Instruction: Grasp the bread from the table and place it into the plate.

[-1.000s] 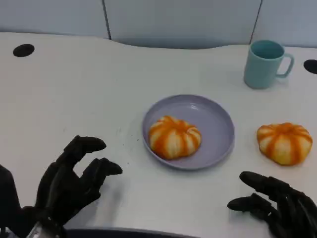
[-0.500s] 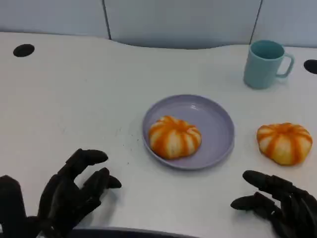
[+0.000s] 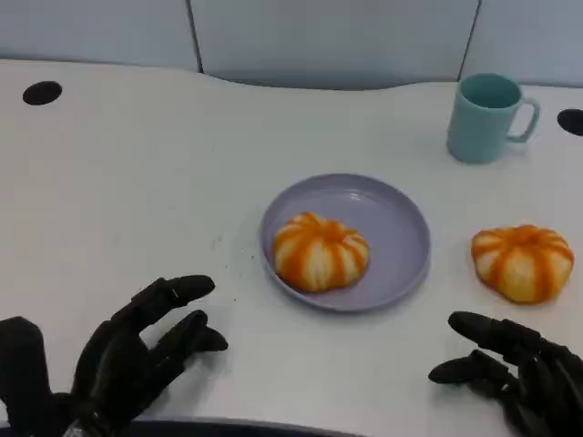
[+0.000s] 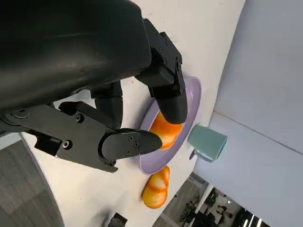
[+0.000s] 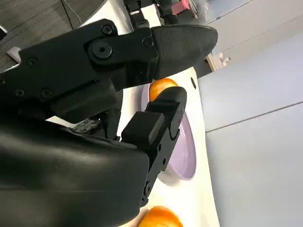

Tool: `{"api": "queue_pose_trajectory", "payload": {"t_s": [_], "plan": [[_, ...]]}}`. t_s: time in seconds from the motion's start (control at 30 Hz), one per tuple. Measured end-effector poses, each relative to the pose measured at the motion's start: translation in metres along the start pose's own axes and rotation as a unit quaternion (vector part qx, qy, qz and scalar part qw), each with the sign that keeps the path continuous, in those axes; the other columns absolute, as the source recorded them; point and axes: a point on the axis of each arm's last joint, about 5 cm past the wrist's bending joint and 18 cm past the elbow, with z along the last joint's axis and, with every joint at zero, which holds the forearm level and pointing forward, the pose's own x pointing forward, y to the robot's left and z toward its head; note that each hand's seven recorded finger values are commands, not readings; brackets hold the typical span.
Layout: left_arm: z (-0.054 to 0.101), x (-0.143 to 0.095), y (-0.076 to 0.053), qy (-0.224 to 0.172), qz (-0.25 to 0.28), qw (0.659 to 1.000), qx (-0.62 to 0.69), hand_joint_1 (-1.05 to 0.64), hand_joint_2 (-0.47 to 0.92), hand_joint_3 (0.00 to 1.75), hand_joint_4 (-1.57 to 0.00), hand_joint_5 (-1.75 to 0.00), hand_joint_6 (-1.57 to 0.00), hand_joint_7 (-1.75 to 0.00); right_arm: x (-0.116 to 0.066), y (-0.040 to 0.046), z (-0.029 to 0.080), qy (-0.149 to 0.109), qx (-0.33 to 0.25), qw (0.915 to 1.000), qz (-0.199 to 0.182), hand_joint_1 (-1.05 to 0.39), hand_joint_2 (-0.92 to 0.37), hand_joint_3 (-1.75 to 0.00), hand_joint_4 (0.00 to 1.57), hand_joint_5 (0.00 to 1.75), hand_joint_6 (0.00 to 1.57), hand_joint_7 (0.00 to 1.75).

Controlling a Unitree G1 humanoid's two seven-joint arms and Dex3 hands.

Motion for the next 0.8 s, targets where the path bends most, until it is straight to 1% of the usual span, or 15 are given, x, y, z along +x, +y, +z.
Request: {"api": "queue_pose_trajectory", "payload": {"t_s": [0.13, 0.17, 0.2, 0.23, 0.27, 0.3, 0.43, 0.63, 0.8], "plan": [[0.0000, 0.0003, 0.0008, 0.001, 0.000, 1.000, 0.000, -0.29, 0.84, 0.46, -0.35, -1.60, -0.51, -0.90, 0.0002, -0.0007, -0.0003, -0.001, -0.001, 1.0000, 0.002, -0.75, -0.92, -0.31, 0.56, 0.95, 0.90, 0.00], [0.0001, 0.0003, 0.0007, 0.000, 0.000, 1.000, 0.001, -0.29, 0.84, 0.47, -0.33, -1.63, -0.46, -1.01, 0.0004, -0.0008, -0.0003, -0.001, -0.001, 1.0000, 0.003, -0.75, -0.92, -0.31, 0.56, 0.95, 0.90, 0.00], [0.0003, 0.0004, 0.0006, -0.001, 0.000, 1.000, 0.004, -0.29, 0.83, 0.50, -0.29, -1.68, -0.38, -1.16, 0.0005, -0.0009, -0.0003, -0.001, -0.001, 1.0000, 0.004, -0.75, -0.92, -0.31, 0.57, 0.95, 0.90, 0.00], [0.0003, 0.0005, 0.0005, 0.000, 0.001, 1.000, 0.005, -0.28, 0.83, 0.52, -0.28, -1.69, -0.35, -1.21, 0.0006, -0.0010, -0.0004, -0.002, -0.001, 1.0000, 0.004, -0.75, -0.92, -0.31, 0.57, 0.95, 0.90, 0.00], [0.0003, 0.0006, 0.0002, 0.000, 0.001, 1.000, 0.006, -0.29, 0.82, 0.53, -0.26, -1.71, -0.30, -1.31, 0.0005, -0.0011, -0.0003, -0.002, -0.001, 1.0000, 0.004, -0.75, -0.92, -0.31, 0.58, 0.95, 0.90, 0.00], [0.0007, 0.0007, -0.0002, -0.001, 0.003, 1.000, 0.007, -0.30, 0.80, 0.57, -0.26, -1.73, -0.22, -1.45, 0.0005, -0.0012, -0.0003, -0.002, -0.001, 1.0000, 0.004, -0.74, -0.92, -0.31, 0.58, 0.95, 0.90, 0.00], [0.0036, -0.0001, -0.0017, -0.008, 0.008, 1.000, 0.014, -0.30, 0.80, 0.57, -0.24, -1.74, -0.22, -1.46, 0.0004, -0.0013, -0.0003, -0.003, -0.001, 1.0000, 0.003, -0.74, -0.92, -0.31, 0.57, 0.95, 0.89, 0.00], [0.0026, -0.0021, -0.0025, -0.010, 0.016, 1.000, 0.012, -0.30, 0.82, 0.53, -0.24, -1.75, -0.21, -1.47, 0.0001, -0.0015, -0.0004, -0.003, -0.003, 1.0000, 0.003, -0.74, -0.92, -0.31, 0.57, 0.95, 0.89, 0.00], [0.0022, -0.0018, -0.0030, -0.010, 0.016, 1.000, 0.011, -0.31, 0.83, 0.48, -0.28, -1.72, -0.29, -1.40, 0.0001, -0.0015, -0.0003, -0.004, -0.003, 1.0000, 0.002, -0.75, -0.92, -0.31, 0.57, 0.94, 0.89, 0.00]]}}
